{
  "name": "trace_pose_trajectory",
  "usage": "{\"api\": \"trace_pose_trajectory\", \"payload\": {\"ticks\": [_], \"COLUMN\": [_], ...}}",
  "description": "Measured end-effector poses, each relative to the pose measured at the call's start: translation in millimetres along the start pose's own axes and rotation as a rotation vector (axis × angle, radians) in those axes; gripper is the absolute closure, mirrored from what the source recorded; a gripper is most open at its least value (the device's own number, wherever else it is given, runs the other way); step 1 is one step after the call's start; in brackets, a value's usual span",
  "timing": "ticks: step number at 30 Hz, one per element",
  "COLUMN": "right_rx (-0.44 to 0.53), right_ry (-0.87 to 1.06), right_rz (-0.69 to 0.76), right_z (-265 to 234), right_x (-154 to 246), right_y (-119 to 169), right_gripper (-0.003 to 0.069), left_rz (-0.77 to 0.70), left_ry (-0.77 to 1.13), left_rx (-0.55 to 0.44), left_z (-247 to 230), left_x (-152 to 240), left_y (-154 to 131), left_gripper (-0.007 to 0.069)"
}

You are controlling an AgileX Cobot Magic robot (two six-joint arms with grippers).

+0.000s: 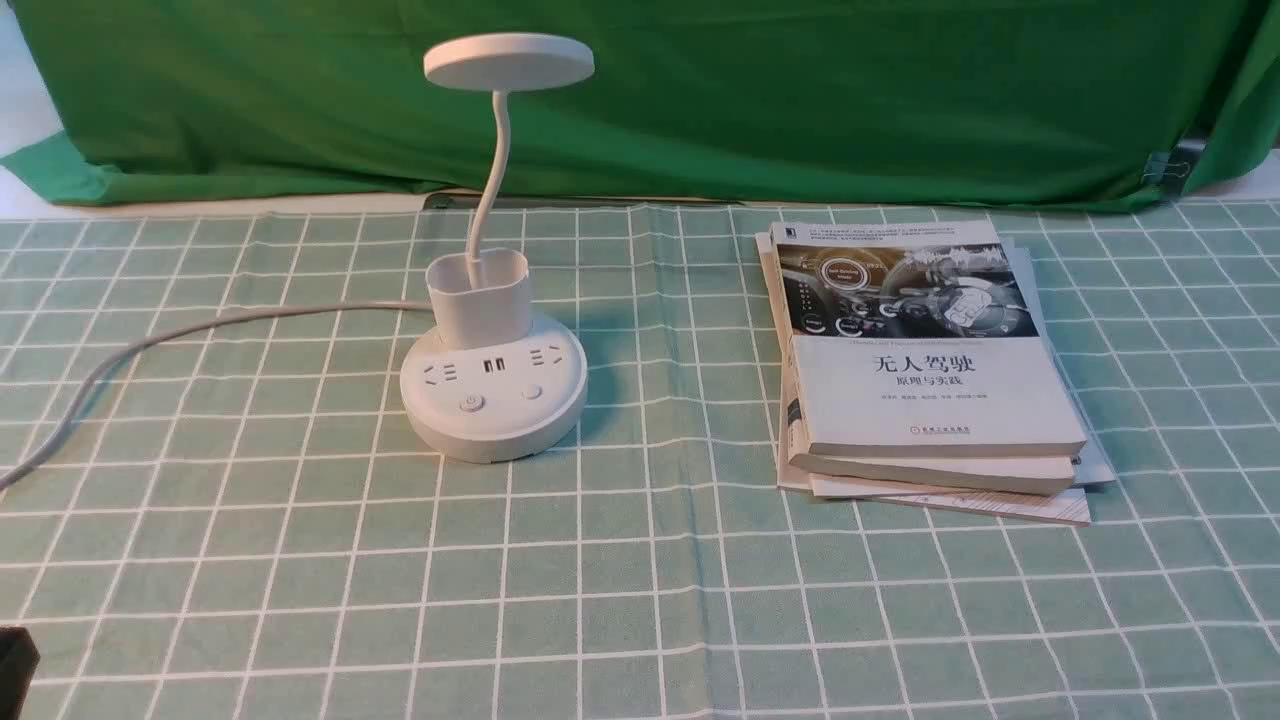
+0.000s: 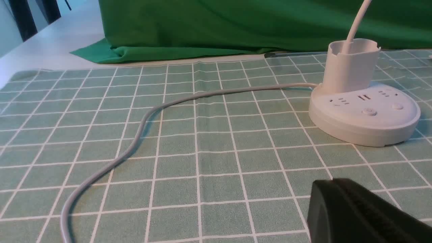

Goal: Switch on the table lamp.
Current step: 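Press the power button on the lamp base to turn the lamp on with the left gripper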

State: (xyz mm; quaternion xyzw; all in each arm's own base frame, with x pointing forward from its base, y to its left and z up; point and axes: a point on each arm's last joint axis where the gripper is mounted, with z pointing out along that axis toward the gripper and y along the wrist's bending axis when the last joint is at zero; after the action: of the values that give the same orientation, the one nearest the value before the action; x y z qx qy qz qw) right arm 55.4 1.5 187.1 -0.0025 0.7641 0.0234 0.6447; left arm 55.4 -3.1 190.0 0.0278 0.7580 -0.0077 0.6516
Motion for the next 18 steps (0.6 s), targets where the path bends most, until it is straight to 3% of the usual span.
{"api": "trace_pose_trajectory", "payload": {"ticks": [18], "right_rx": [0.0], "right_ry": [0.0], "right_rz": [0.0], "right_z": [0.0], "right_x": [0.0], "right_y": [0.0], "right_gripper": [0.0422], "left_rz": [0.0], "left_ry": [0.0], "left_rx": [0.0], "left_z": [0.0], "left_x": [0.0], "left_y": [0.0], "left_gripper": [0.0623]}}
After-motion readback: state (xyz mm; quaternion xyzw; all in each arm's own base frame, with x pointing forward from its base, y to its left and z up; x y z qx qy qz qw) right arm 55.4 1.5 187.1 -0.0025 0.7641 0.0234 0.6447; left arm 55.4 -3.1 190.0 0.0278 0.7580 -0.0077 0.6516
